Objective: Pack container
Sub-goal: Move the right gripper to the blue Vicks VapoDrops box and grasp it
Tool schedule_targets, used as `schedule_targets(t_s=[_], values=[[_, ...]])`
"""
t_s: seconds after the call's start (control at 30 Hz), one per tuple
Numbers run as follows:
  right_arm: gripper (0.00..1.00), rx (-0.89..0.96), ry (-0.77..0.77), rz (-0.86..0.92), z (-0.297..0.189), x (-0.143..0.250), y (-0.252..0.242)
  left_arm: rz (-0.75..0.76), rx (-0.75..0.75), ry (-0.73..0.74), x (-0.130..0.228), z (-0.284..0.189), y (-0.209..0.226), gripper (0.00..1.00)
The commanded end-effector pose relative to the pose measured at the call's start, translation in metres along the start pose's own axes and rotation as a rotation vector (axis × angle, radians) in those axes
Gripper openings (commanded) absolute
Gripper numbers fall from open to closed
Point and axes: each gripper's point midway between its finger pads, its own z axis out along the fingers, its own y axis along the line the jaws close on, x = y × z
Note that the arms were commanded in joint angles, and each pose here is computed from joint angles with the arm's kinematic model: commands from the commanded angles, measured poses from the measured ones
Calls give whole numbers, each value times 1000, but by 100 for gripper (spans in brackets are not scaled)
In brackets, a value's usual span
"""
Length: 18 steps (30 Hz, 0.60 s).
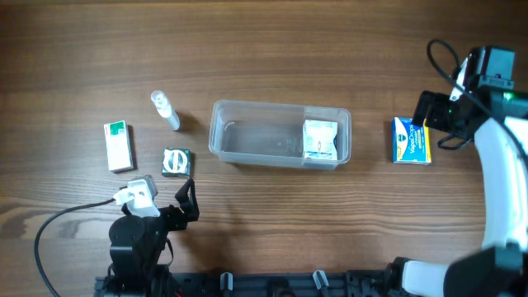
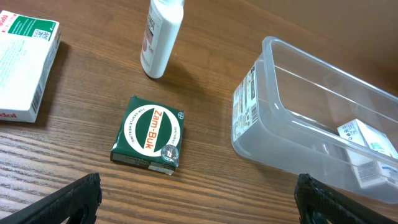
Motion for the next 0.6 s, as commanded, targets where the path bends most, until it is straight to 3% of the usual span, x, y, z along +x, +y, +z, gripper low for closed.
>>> schedule_targets(t_s=[0.0, 0.17, 0.33, 0.5, 0.57], values=[[100, -39, 149, -81, 40, 19, 7, -7, 9, -4, 0, 0, -1, 100], [99, -87, 287, -149, 84, 36, 20, -7, 9, -4, 0, 0, -1, 100], [99, -18, 327, -171, 105, 40, 10, -7, 9, -4, 0, 0, -1, 100], [97, -73, 333, -230, 121, 40, 24, -7, 9, -4, 0, 0, -1, 100], [99, 3, 350, -217, 128, 42, 14, -7, 9, -4, 0, 0, -1, 100]])
